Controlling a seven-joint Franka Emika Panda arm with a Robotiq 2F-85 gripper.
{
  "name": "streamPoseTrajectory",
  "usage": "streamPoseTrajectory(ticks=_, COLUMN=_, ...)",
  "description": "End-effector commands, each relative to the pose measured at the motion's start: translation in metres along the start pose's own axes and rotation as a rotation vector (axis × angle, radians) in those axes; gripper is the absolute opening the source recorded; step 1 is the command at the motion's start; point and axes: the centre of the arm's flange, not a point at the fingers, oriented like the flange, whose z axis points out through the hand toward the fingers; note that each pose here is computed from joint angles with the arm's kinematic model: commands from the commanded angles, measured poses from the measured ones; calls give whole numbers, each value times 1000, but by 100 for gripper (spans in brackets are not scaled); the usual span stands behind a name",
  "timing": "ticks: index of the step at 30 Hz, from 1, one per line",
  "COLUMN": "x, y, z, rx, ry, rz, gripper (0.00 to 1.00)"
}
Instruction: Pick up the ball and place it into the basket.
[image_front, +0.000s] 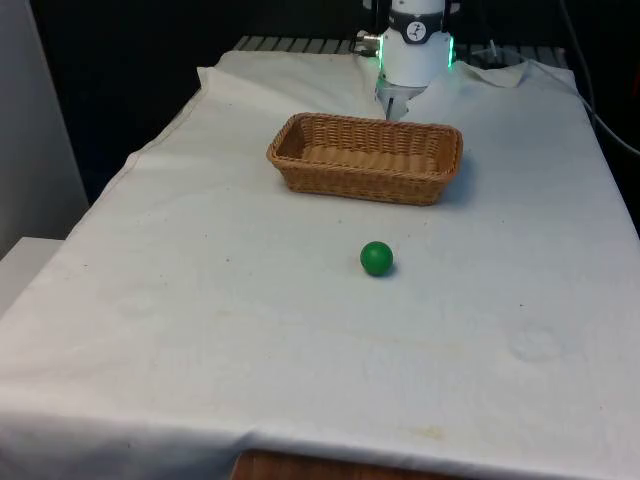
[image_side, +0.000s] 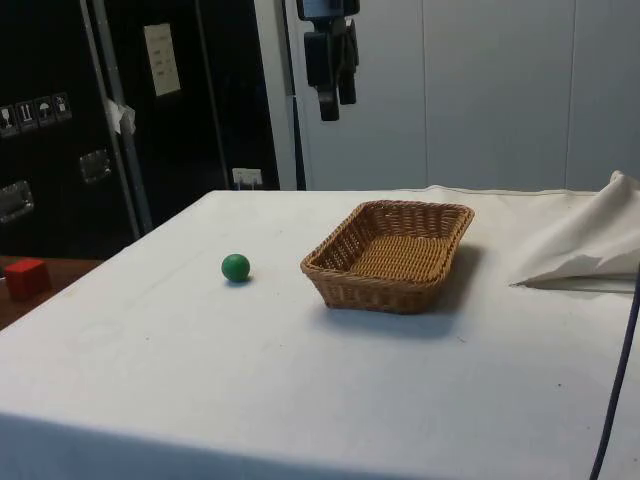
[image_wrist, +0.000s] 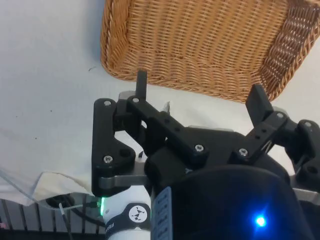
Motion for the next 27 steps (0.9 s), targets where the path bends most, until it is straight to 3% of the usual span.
streamPoseTrajectory(ticks=1, x=0, y=0, z=0, rx=0, ry=1, rz=1, gripper=100)
streamPoseTrajectory(ticks=9, x=9, y=2, z=-1, rx=-6, ry=16, rz=2, gripper=100)
streamPoseTrajectory(ticks=27, x=70, y=8, z=-1, rx=-12, ry=32, rz=-28, gripper=100)
